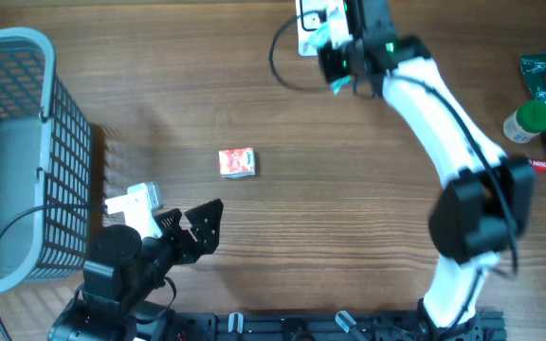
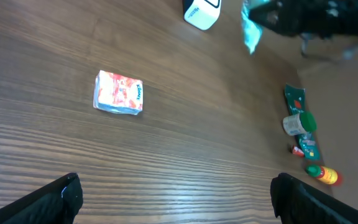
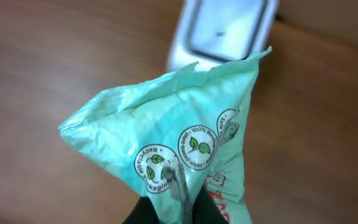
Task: Scan the item barcode
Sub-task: 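Hold the teal wet-wipes pack under the white scanner with the right gripper, then carry the wet-wipes pack to the right edge and release it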
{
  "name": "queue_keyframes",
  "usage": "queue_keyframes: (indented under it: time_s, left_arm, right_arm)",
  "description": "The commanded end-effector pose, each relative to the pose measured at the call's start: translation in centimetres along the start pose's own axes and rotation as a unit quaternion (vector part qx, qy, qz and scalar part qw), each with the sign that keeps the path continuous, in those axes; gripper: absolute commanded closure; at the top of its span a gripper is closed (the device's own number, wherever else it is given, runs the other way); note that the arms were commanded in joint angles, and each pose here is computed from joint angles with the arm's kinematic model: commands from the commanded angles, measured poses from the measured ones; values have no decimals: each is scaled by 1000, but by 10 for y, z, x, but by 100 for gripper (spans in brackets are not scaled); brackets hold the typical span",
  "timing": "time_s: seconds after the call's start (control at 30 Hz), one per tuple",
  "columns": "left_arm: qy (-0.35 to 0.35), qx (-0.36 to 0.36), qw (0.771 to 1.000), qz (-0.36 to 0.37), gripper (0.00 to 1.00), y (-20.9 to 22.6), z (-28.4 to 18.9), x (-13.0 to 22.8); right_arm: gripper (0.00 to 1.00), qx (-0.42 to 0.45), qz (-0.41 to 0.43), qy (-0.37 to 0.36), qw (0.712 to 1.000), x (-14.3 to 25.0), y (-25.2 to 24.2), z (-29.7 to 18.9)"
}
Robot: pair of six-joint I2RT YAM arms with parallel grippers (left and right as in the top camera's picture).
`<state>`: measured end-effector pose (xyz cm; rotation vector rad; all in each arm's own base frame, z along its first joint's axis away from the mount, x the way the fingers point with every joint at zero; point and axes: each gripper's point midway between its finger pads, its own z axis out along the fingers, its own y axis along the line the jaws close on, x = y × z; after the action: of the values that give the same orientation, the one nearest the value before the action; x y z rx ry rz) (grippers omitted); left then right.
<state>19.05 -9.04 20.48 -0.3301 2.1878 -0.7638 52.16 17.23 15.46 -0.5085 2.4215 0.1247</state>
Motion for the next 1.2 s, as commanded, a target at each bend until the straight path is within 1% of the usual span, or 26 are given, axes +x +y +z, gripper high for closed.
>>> queue_keyframes:
  time_s: [0.0,0.13,0.23,0.3,0.47,0.57,0.67,0.77,0.8,0.87,0.97,1.17]
  left_arm:
    - [-1,0,1000,12,0,-1,0,0]
    - [-1,0,1000,12,0,-1,0,0]
    - [-1,0,1000,12,0,-1,0,0]
    - [-1,0,1000,12,0,-1,0,0]
    - [-1,0,1000,12,0,-1,0,0]
    - [-1,0,1000,12,0,-1,0,0]
    - [-1,0,1000,12,0,-1,0,0]
    - [-1,0,1000,12,0,-1,0,0]
    - [-1,0,1000,12,0,-1,0,0]
    - [-1,0,1000,12,0,-1,0,0]
    - [-1,0,1000,12,0,-1,0,0]
    - [-1,0,1000,12,0,-1,0,0]
  right_arm:
    - [96,81,-46,5,996,-23,-35,41]
    - [96,117,-67,-3,991,-38,-49,68]
    - [96,136,-78,-5,988,-40,-56,87]
    - [96,150,-74,-14,986,-42,-60,91]
    - [96,152,-47,-39,986,-55,-60,87]
    - [96,155,-22,-38,987,-59,-63,77]
    - [96,188,22,-26,982,-55,-86,60]
    - [96,241,70,6,968,-37,-128,43]
    - [96,259,88,30,961,-20,-152,37]
    - [96,270,112,65,954,5,-181,31]
    - [96,297,176,112,932,52,-239,16]
    - [96,290,263,141,909,124,-327,0]
